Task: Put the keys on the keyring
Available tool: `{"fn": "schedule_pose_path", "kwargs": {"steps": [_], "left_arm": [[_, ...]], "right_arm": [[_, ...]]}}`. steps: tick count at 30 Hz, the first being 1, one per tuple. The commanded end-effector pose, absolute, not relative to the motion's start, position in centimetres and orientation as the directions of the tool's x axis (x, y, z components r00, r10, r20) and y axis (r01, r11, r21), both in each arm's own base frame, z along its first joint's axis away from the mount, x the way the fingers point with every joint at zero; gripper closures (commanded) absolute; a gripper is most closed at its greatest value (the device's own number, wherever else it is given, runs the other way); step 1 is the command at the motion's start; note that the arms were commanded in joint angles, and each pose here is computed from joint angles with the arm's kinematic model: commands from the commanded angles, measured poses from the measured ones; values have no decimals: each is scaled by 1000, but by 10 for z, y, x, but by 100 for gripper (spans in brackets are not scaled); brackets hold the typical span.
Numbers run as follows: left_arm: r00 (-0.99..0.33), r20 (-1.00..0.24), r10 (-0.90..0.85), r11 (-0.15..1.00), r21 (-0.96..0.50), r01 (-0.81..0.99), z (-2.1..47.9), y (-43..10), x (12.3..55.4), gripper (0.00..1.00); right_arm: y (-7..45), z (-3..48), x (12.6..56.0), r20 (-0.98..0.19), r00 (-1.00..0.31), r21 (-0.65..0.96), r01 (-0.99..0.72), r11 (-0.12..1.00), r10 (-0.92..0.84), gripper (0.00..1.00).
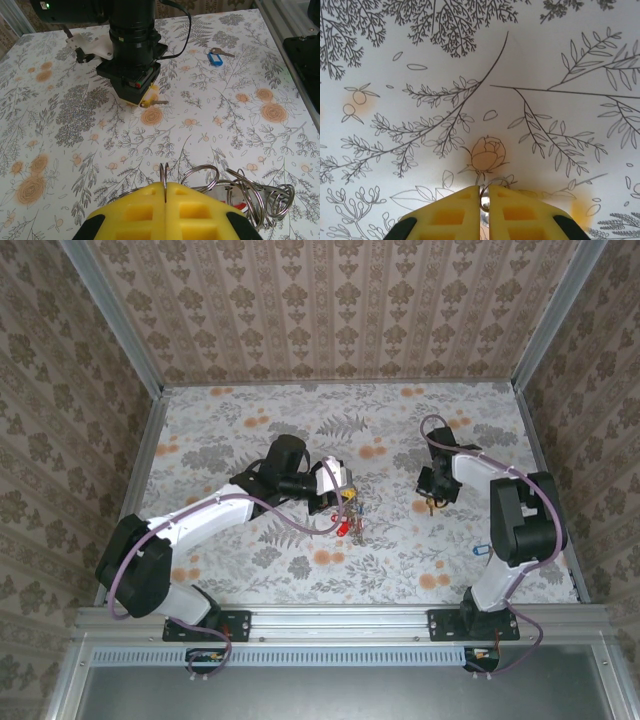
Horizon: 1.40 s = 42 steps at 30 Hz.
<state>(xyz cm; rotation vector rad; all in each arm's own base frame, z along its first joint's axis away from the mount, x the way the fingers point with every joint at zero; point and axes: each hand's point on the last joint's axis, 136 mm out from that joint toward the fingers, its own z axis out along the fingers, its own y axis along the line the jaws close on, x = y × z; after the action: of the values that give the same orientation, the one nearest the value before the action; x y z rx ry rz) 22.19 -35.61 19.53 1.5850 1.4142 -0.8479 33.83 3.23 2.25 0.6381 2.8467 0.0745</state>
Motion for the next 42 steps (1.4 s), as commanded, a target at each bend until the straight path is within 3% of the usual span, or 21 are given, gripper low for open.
{"fn": "schedule_pose_path", "kwargs": {"steps": [1, 3, 9, 10, 11, 12, 15, 19, 22, 24, 29, 32, 38, 42], "left_arm": [[206, -904, 375, -36, 208, 977, 221, -359, 221, 100], [207, -903, 376, -35, 209, 977, 222, -359, 222, 100], [207, -903, 376, -37, 209, 977, 222, -358, 221, 100], [206, -903, 377, -37, 207, 978, 221, -358, 221, 100], [207, -903, 376, -38, 208, 977, 222, -358, 221, 100], [208, -903, 376, -38, 209, 977, 222, -358, 221, 100], [207, -903, 375, -36, 209, 977, 222, -358, 222, 100], [209, -904, 374, -39, 210, 977, 222, -358, 221, 100], [210, -904, 371, -41, 210, 977, 223, -359, 221, 100], [209, -905, 370, -41, 209, 977, 223, -359, 221, 100], [210, -905, 370, -40, 210, 977, 223, -360, 222, 100], [207, -905, 371, -42, 207, 978, 222, -359, 221, 100], [204, -906, 372, -35, 206, 978, 222, -359, 221, 100], [201, -905, 374, -34, 204, 978, 222, -359, 220, 100]], "right_arm": [[27, 27, 329, -216, -876, 103, 419, 902, 432, 83], [28, 35, 329, -238, -869, 122, 417, 901, 434, 73], [19, 80, 327, -345, -834, 154, 401, 903, 430, 63], [17, 88, 327, -368, -826, 156, 397, 904, 426, 57], [13, 98, 325, -394, -814, 151, 400, 904, 426, 36], [8, 112, 323, -434, -795, 150, 401, 904, 425, 23], [-2, 136, 320, -503, -749, 179, 398, 900, 431, 1], [-6, 152, 328, -643, -641, 253, 339, 906, 419, 1], [3, 145, 326, -660, -600, 339, 300, 892, 453, 0], [14, 130, 322, -608, -643, 381, 278, 882, 466, 1], [32, 77, 311, -331, -867, 279, 288, 916, 374, 33], [31, 60, 308, -281, -923, 111, 239, 965, 261, 45], [32, 52, 321, -260, -950, -10, 181, 983, 172, 61], [30, 43, 323, -212, -967, -68, 157, 985, 140, 65]]}}
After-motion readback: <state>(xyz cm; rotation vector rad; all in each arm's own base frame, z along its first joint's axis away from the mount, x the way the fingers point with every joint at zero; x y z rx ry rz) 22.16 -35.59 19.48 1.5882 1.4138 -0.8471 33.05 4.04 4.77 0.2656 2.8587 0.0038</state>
